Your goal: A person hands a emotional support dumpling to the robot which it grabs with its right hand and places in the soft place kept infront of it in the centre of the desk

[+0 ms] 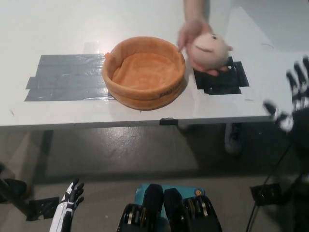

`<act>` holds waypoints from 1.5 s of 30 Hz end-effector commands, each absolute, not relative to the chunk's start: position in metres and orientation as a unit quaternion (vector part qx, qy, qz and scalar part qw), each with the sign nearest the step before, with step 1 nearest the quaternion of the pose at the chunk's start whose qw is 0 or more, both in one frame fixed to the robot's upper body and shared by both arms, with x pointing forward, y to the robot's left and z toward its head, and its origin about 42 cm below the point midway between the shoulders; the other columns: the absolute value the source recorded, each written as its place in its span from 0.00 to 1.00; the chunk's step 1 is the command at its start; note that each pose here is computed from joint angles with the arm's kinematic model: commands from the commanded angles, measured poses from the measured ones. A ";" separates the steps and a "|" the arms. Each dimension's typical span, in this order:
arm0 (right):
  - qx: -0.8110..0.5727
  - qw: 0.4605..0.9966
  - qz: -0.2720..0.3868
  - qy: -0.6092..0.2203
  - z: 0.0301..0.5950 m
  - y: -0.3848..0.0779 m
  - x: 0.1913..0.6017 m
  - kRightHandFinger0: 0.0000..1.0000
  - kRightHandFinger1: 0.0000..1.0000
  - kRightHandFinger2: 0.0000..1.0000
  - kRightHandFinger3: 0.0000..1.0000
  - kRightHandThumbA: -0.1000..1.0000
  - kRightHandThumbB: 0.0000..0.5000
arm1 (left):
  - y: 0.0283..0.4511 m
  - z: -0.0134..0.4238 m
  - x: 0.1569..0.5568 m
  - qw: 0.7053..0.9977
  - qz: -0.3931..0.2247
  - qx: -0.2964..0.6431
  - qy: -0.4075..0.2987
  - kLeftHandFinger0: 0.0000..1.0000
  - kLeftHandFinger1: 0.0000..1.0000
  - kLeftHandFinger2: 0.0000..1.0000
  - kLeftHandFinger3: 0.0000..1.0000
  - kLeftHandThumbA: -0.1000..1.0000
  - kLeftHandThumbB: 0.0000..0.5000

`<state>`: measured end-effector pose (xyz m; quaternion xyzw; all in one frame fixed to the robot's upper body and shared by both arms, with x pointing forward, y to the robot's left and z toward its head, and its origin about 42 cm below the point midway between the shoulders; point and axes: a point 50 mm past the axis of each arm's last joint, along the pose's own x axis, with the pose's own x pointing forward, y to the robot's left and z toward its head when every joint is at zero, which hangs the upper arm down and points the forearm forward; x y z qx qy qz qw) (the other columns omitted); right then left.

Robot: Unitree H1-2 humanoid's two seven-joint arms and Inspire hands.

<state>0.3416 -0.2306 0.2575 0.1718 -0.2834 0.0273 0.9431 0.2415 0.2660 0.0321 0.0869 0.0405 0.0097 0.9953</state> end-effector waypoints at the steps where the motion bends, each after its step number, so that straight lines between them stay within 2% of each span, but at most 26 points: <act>1: 0.105 0.947 0.045 -0.299 0.292 -0.223 0.369 1.00 1.00 1.00 1.00 1.00 0.53 | 0.270 0.041 0.247 0.995 0.014 0.097 0.019 1.00 1.00 1.00 1.00 1.00 0.45; 4: 0.054 0.948 0.055 -0.310 0.313 -0.216 0.382 1.00 1.00 1.00 1.00 1.00 0.48 | 0.271 0.041 0.248 0.995 0.015 0.096 0.017 1.00 1.00 1.00 1.00 1.00 0.46; 6: 0.035 0.945 0.064 -0.319 0.332 -0.212 0.393 1.00 1.00 1.00 1.00 1.00 0.50 | 0.272 0.043 0.250 0.995 0.017 0.095 0.016 1.00 1.00 1.00 1.00 1.00 0.46; 8: -0.082 0.936 0.045 -0.339 0.357 -0.210 0.408 1.00 1.00 1.00 1.00 1.00 0.66 | 0.273 0.045 0.251 0.995 0.016 0.094 0.012 1.00 1.00 1.00 1.00 1.00 0.45; 11: -0.158 0.929 0.026 -0.335 0.372 -0.213 0.416 1.00 1.00 1.00 1.00 1.00 0.65 | 0.275 0.046 0.251 0.995 0.018 0.095 0.010 1.00 1.00 1.00 1.00 1.00 0.47; 12: -0.194 0.923 0.023 -0.332 0.381 -0.214 0.422 1.00 1.00 1.00 1.00 1.00 0.61 | 0.276 0.047 0.251 0.995 0.017 0.098 0.008 1.00 1.00 1.00 1.00 1.00 0.47; 15: -0.275 0.909 0.027 -0.312 0.407 -0.221 0.435 1.00 1.00 1.00 1.00 1.00 0.68 | 0.278 0.047 0.252 0.995 0.019 0.101 0.009 1.00 1.00 1.00 1.00 1.00 0.49; 18: -0.389 0.871 0.022 -0.299 0.434 -0.226 0.449 1.00 1.00 1.00 1.00 1.00 0.70 | 0.279 0.049 0.253 0.995 0.020 0.099 0.006 1.00 1.00 1.00 1.00 1.00 0.52; 20: -0.426 0.855 0.016 -0.296 0.442 -0.229 0.455 1.00 1.00 1.00 1.00 1.00 0.70 | 0.280 0.050 0.255 0.995 0.019 0.101 0.005 1.00 1.00 1.00 1.00 1.00 0.53; 23: -0.484 0.833 0.011 -0.268 0.453 -0.232 0.466 1.00 1.00 1.00 1.00 1.00 0.77 | 0.281 0.051 0.257 0.995 0.018 0.102 0.001 1.00 1.00 1.00 1.00 1.00 0.55; 28: -0.522 0.818 0.029 -0.240 0.462 -0.232 0.479 1.00 1.00 1.00 1.00 1.00 0.85 | 0.283 0.053 0.257 0.994 0.015 0.109 0.000 1.00 1.00 1.00 1.00 1.00 0.60; 31: -0.531 0.818 0.050 -0.215 0.466 -0.226 0.487 1.00 1.00 1.00 1.00 1.00 0.80 | 0.282 0.053 0.257 0.993 0.015 0.114 0.003 1.00 1.00 1.00 1.00 1.00 0.67; 34: -0.551 0.812 0.078 -0.176 0.467 -0.216 0.496 1.00 1.00 1.00 1.00 1.00 0.83 | 0.281 0.051 0.256 0.994 0.015 0.108 0.006 1.00 1.00 1.00 1.00 1.00 0.72; 37: -0.554 0.815 0.101 -0.137 0.462 -0.209 0.501 1.00 1.00 1.00 1.00 1.00 0.84 | 0.280 0.048 0.248 0.994 0.014 0.110 0.008 1.00 1.00 1.00 1.00 1.00 0.73; 40: -0.555 0.816 0.127 -0.103 0.454 -0.200 0.509 1.00 1.00 1.00 1.00 1.00 0.79 | 0.278 0.044 0.239 0.995 0.015 0.102 0.013 1.00 1.00 1.00 1.00 1.00 0.75; 45: -0.564 0.812 0.138 -0.065 0.449 -0.189 0.525 1.00 1.00 1.00 1.00 1.00 0.89 | 0.279 0.047 0.239 0.994 0.015 0.107 0.015 1.00 1.00 1.00 1.00 1.00 0.78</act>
